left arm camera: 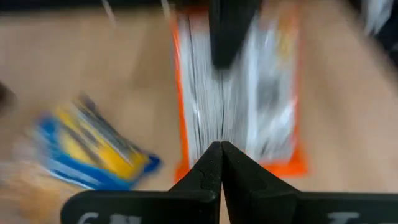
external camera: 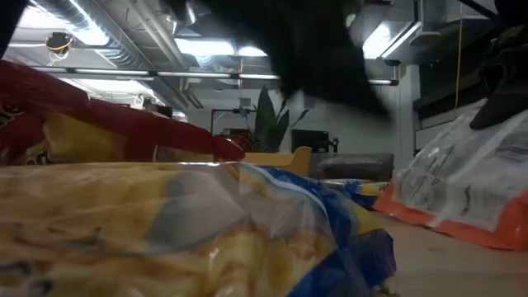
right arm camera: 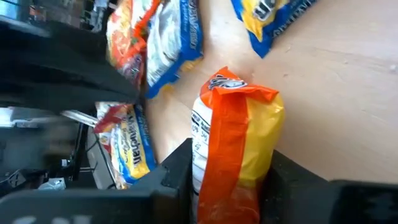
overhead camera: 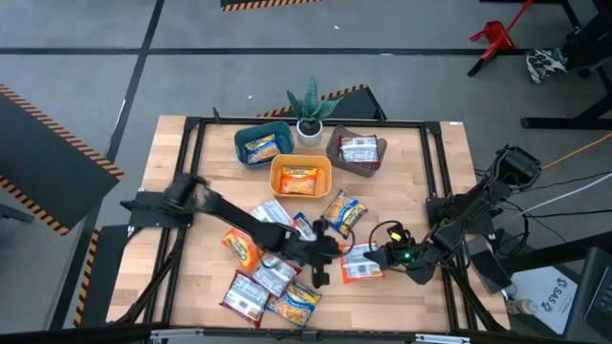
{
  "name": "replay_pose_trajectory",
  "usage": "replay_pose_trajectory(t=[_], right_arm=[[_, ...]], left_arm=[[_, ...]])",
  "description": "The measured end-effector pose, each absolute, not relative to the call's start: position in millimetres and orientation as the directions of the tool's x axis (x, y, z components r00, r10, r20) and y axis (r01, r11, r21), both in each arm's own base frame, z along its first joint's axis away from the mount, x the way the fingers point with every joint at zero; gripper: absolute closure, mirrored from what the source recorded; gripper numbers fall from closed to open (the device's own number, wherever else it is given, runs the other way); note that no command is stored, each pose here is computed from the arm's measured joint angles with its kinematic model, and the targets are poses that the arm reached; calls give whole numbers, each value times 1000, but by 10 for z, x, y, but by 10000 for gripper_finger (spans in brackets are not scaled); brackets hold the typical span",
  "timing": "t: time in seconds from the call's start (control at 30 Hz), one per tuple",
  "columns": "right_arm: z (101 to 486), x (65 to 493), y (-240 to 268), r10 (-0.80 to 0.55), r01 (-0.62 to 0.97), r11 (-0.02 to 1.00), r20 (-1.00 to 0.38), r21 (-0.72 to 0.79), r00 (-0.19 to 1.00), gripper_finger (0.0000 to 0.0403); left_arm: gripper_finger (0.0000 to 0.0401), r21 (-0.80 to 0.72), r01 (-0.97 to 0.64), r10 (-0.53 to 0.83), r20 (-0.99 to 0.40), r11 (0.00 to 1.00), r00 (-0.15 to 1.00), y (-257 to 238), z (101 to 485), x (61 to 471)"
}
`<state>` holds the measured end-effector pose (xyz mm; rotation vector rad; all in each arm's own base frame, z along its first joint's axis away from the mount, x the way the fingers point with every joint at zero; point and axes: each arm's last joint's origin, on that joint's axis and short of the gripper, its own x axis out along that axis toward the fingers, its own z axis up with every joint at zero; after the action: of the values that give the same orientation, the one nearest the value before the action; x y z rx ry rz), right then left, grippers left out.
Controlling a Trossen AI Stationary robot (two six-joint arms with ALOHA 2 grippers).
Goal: Sort Maruchan noodles
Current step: Put the right orange noodle pack into the yellow bin
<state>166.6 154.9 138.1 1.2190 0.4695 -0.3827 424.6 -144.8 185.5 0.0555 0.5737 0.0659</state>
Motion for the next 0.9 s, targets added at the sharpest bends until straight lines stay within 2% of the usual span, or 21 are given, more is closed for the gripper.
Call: replay_pose_trajectory(t=[0.17,0.3,0.4,0.5,0.7,0.9], right_arm=[[1482,1735,1574,-83,486,291,-484,824,871,300],[1642,1923,1541,-122,465,312,-450,829,885,301],[1824,2187,1397,-162,459,367,-430,809,888,301],[2055,2497,1156,-148,431,454,-412,779,899,300],[2555,2967,413,-130,343,585,-333,735,934,300],[2701,3093,-294,-156,337,578,-305,743,940,295]], left_arm=[[401,112,-59,111,-546,992,830,-1356,2564,3861],[401,151,-145,200,-469,978,860,-1263,3177,3441],[401,165,-177,233,-451,970,862,-1194,3470,3121],[401,107,-204,230,-409,973,883,-1122,3763,2793],[401,37,-215,215,-347,976,913,-1058,4082,2312],[401,21,-216,212,-308,976,927,-1020,4227,2024]])
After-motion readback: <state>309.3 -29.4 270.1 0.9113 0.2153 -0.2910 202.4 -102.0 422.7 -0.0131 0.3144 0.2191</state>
